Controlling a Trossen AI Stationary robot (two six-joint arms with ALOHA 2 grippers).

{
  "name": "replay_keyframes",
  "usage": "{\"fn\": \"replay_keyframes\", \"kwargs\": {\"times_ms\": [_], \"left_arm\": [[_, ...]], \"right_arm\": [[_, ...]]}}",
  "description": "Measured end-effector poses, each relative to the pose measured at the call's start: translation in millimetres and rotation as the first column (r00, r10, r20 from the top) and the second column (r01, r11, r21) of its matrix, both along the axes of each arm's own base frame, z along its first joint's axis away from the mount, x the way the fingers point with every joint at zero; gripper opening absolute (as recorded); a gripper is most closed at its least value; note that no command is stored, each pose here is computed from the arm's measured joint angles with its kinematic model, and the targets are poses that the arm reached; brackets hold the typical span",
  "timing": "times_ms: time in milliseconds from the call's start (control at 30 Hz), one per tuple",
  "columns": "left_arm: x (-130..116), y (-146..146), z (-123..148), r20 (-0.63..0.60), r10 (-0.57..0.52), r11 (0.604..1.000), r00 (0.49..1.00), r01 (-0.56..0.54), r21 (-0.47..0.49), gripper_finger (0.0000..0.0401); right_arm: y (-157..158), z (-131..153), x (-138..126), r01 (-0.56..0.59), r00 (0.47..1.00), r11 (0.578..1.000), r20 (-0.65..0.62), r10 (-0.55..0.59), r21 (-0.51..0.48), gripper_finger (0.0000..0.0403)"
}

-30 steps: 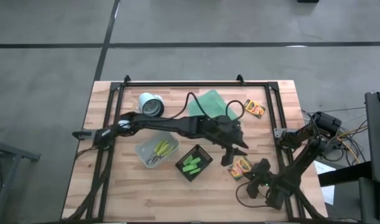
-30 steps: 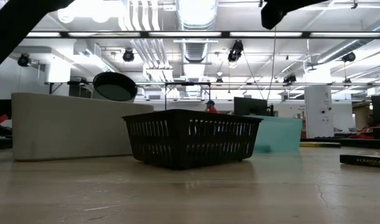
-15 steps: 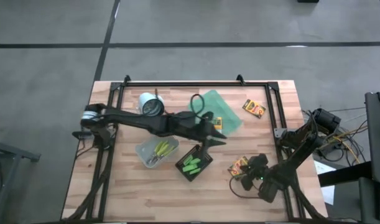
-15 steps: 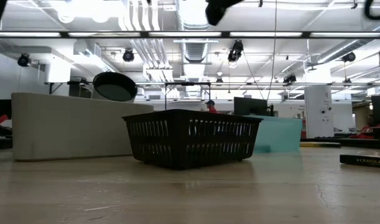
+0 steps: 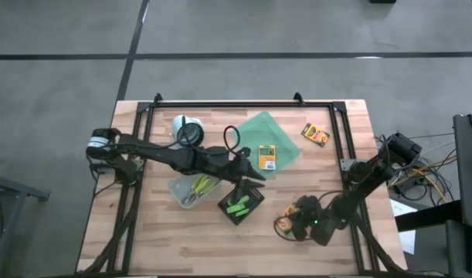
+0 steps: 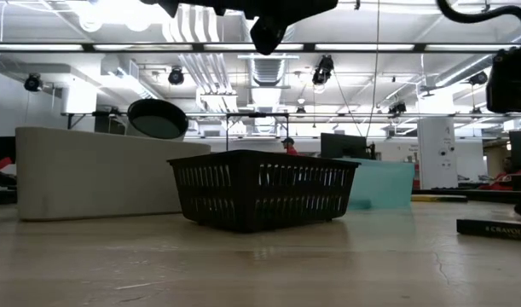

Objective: Pick & Place School Supplies
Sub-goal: Put the crayon box into the light green bin

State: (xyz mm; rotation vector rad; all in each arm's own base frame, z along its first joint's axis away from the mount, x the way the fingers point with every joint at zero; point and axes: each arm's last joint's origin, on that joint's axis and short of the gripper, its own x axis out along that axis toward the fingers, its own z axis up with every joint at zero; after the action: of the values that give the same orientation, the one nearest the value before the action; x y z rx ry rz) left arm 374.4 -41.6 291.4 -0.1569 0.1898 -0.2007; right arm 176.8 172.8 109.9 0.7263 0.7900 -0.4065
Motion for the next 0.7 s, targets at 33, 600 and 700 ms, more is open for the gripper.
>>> {"fn": "replay_keyframes", "kwargs": {"times_ms": [33,600,700], "left_arm": [[0,-1,0,-0.004,-0.001,1.0,1.0,0.001,0.0,0.0106],[-3,-7,8,0.015,-0.085,0.996,0.996,0.085,-0.018,0.0129],[-4,-9,8,0.013,-0.092,0.996,0.996,0.092,-0.013,0.0146]], "right_arm": [[-1,1,3,-0.004,1.0,1.0,-0.011,0.004,0.011,0.0008],[19,-11,71,-0.076,0.996,0.992,-0.031,0.08,0.1,0.0008],[24,-12,82,-0.088,0.996,0.992,-0.024,0.091,0.091,0.0008]]}}
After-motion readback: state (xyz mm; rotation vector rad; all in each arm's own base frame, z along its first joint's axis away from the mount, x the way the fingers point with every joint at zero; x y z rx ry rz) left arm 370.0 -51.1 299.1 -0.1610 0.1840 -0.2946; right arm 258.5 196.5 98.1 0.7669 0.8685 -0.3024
